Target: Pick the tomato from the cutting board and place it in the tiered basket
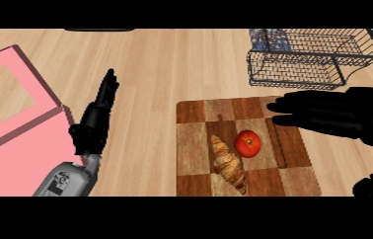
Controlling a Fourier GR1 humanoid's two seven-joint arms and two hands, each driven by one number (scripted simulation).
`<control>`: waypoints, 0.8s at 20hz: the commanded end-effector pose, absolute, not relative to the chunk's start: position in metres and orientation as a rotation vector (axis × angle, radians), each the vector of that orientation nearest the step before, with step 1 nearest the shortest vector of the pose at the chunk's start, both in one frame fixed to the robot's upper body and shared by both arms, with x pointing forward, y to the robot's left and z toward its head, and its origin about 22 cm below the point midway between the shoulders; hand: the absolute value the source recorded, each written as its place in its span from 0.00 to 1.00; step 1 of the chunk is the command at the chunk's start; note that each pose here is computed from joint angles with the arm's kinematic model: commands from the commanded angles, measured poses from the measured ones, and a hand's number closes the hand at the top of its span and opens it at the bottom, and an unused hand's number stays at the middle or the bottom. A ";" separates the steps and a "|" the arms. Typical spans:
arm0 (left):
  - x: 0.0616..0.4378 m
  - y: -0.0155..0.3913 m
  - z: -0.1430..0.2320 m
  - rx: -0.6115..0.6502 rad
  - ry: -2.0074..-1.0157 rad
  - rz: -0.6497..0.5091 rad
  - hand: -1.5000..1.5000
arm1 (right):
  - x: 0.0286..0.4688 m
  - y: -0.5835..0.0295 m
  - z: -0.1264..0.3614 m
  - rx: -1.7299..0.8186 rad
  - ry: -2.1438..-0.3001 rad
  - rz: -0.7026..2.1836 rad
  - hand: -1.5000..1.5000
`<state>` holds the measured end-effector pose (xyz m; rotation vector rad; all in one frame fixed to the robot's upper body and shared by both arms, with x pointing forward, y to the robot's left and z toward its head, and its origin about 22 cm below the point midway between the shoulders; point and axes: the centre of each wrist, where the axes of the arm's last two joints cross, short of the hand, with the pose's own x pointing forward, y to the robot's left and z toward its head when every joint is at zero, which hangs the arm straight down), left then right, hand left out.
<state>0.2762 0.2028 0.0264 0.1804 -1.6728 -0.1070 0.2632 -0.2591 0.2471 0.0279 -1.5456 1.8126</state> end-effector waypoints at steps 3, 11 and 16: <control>0.284 0.194 0.026 0.195 -1.663 -0.105 0.50 | 0.263 -0.261 0.240 0.053 -1.424 1.960 0.00; 0.271 0.189 0.022 0.181 -1.666 -0.113 0.50 | 0.268 -0.259 0.217 -0.089 -1.437 2.019 0.00; 0.269 0.191 0.026 0.187 -1.654 -0.108 0.50 | 0.268 -0.264 0.190 -0.107 -1.466 2.082 0.00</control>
